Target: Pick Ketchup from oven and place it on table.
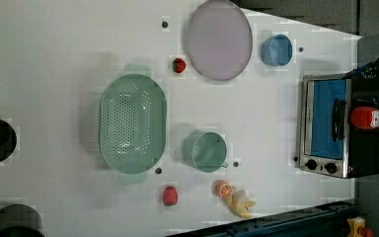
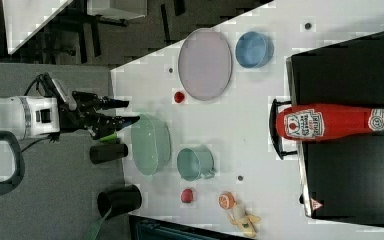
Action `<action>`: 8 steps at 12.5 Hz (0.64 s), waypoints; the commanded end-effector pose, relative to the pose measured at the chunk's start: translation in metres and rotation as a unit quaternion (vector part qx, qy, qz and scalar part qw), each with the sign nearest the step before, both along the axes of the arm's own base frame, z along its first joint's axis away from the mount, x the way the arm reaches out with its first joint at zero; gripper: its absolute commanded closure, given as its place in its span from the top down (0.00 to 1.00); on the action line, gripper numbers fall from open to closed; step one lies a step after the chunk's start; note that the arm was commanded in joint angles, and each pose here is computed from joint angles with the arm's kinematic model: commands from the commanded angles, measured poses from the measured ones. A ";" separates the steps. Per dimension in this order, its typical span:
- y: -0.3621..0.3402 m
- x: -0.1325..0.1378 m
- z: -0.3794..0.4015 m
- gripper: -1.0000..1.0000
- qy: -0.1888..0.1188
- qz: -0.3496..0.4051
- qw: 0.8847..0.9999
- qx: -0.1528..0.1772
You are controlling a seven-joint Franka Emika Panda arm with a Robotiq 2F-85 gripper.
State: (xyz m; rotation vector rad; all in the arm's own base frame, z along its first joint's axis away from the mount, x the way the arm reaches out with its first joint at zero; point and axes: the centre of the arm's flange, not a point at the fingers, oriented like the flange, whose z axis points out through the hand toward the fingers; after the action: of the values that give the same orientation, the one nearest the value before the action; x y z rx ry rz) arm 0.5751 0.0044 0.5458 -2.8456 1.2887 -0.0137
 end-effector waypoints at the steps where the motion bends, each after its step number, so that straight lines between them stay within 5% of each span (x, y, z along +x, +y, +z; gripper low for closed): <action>1: -0.038 -0.145 0.085 0.75 0.024 -0.040 0.999 0.001; 3: -0.038 -0.145 0.085 0.98 0.024 -0.041 0.999 0.001; 8: -0.082 -0.130 0.082 1.00 -0.016 -0.080 0.997 0.009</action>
State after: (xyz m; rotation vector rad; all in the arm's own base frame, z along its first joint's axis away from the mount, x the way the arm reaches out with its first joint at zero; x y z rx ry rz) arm 0.4529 -0.0457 0.6021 -2.7678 1.4328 0.0889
